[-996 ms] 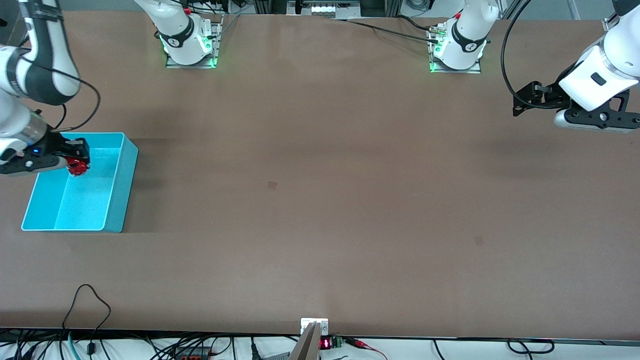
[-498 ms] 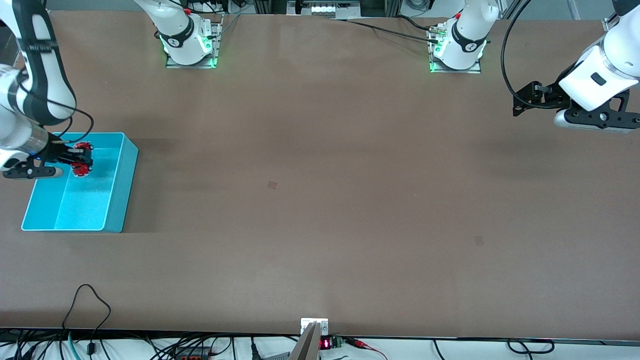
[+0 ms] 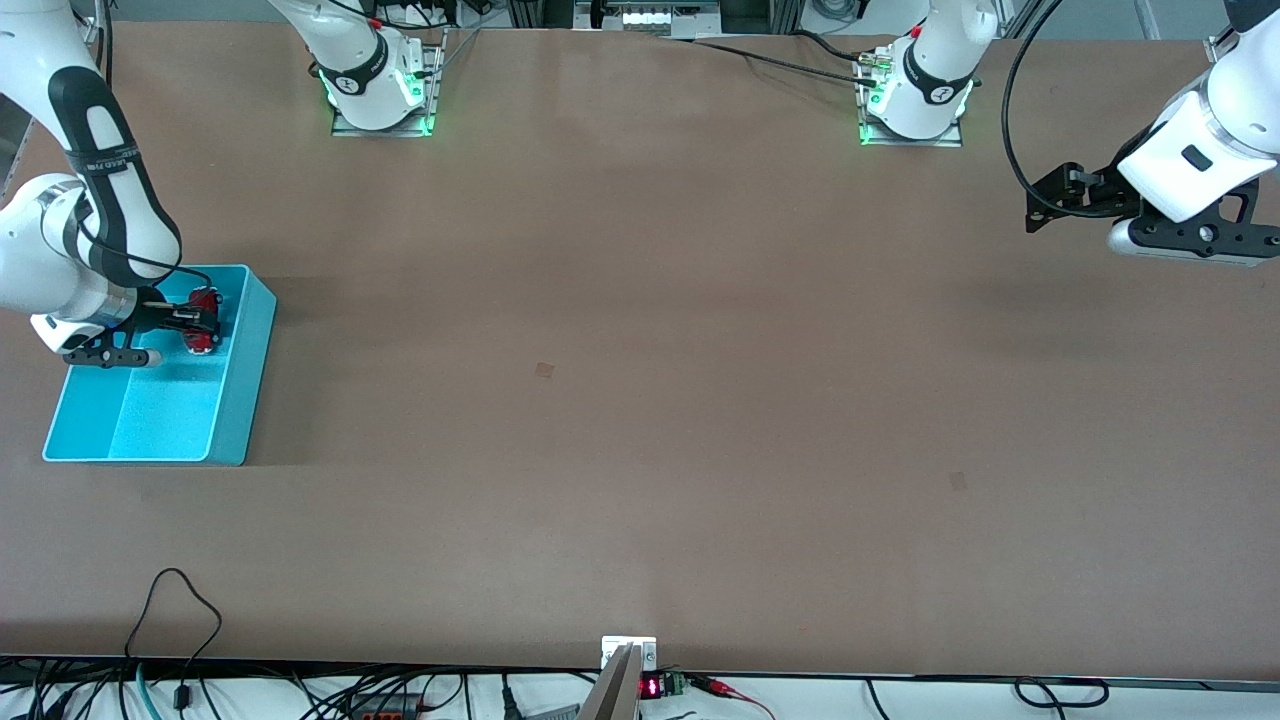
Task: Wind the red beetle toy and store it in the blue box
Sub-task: 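Carry the car over the cyan box and lower it inside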
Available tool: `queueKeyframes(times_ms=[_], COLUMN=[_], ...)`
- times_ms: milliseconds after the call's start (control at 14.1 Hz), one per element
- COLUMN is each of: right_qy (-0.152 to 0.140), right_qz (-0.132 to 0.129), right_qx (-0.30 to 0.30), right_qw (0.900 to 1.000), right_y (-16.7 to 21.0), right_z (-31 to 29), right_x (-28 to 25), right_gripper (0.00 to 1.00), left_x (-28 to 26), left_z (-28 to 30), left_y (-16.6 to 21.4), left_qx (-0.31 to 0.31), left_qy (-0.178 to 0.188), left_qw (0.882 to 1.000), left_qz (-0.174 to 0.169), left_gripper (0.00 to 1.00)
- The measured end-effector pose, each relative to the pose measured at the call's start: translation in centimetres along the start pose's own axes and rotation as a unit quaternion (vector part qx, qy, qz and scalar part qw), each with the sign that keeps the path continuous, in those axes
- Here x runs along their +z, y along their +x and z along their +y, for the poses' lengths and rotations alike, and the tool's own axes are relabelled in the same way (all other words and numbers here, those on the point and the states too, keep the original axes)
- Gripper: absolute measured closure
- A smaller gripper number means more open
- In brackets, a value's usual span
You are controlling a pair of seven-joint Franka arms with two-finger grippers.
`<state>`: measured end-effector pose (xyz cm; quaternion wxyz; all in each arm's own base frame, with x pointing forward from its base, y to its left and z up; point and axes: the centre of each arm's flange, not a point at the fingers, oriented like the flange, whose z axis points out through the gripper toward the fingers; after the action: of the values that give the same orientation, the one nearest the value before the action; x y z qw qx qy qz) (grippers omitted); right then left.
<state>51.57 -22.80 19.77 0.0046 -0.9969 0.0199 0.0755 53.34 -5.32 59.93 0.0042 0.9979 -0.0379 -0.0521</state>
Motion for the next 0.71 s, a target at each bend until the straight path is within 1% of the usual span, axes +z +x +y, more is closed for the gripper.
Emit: queueKeyframes(times_ms=[498, 569, 640, 711], right_qy=[-0.002, -0.002, -0.002, -0.002], right_qz=[0.002, 0.002, 0.002, 0.001], right_qx=[0.001, 0.001, 0.001, 0.000], right_qw=[1.000, 1.000, 1.000, 1.000], right_y=[0.06, 0.07, 0.06, 0.05], right_z=[0.24, 0.25, 0.28, 0.32], right_x=[0.52, 0.59, 0.77, 0.94], right_gripper=[0.52, 0.47, 0.47, 0.44], left_x=[0.00, 0.00, 0.00, 0.00], left_z=[0.00, 0.00, 0.00, 0.00], left_y=[0.00, 0.00, 0.00, 0.00], left_qx=[0.000, 0.000, 0.000, 0.000], left_qy=[0.000, 0.000, 0.000, 0.000], left_qw=[1.000, 1.000, 1.000, 1.000], left_qz=[0.000, 0.000, 0.000, 0.000], left_gripper=[0.00, 0.00, 0.00, 0.00])
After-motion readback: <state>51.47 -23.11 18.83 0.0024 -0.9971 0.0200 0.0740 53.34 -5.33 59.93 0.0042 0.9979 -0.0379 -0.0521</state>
